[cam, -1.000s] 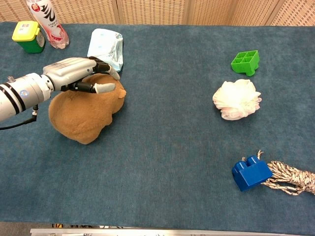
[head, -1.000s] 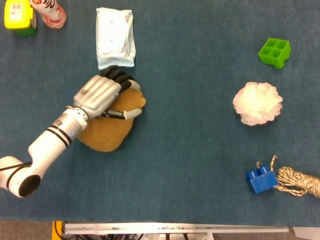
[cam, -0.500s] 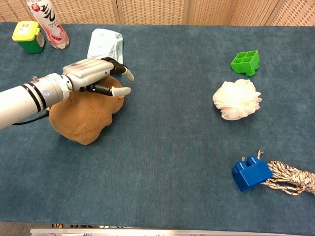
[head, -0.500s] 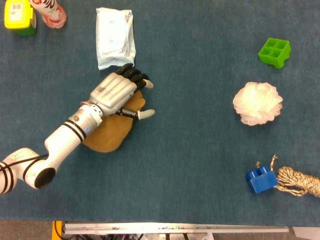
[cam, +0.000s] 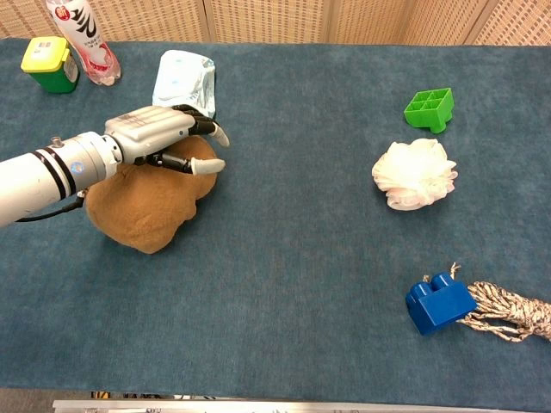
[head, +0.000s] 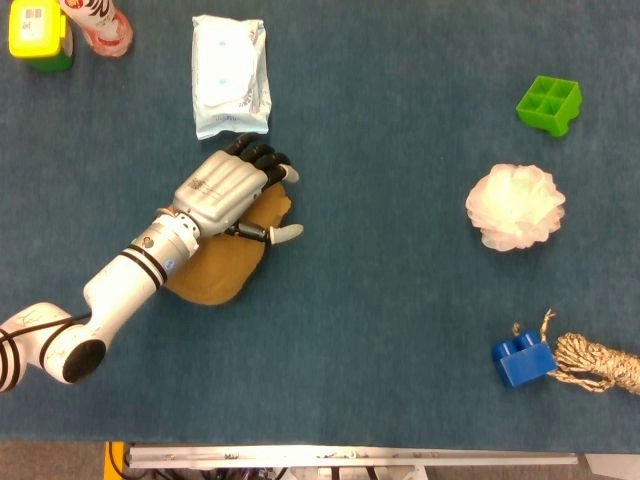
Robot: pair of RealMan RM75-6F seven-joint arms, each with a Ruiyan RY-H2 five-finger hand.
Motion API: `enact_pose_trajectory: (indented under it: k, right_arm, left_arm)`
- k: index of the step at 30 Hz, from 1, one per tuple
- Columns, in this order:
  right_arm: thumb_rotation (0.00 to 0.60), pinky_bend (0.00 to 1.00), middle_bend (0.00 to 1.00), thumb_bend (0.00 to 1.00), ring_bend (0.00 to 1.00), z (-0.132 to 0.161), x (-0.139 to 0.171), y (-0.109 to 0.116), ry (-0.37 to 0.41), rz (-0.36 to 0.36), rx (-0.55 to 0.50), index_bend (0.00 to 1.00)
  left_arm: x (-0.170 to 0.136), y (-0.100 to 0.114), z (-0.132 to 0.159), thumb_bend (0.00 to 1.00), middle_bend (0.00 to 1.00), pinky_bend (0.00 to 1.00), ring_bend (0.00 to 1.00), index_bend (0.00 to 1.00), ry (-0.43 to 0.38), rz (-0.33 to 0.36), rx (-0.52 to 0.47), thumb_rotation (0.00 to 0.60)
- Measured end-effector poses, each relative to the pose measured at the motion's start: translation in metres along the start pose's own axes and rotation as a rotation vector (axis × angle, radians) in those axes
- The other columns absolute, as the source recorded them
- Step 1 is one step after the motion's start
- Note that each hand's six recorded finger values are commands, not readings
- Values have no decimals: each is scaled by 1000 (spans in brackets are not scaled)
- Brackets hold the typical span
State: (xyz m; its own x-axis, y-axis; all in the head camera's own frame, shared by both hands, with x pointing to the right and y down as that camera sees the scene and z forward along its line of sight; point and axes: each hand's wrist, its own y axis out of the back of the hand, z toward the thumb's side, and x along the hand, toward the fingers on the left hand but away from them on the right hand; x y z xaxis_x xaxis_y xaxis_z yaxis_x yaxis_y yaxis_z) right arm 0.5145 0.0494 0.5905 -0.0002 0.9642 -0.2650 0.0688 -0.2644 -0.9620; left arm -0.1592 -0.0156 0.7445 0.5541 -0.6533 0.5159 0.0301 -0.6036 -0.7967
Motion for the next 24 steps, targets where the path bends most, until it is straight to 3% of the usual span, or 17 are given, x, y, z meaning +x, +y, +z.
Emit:
enact_pose_trajectory:
  k: [11,24]
  right_arm:
    - [600,234,344,98,241,0,1,0,-4,0,2,372]
    - [600,234,344,98,241,0,3,0,-1,-3,-7,372]
  left_arm:
    - [4,-9,-6,130,217,0,130,237,16,-35,78,75]
    - [-19,6,-7,130,272,0,145,290,27,-8,100,77]
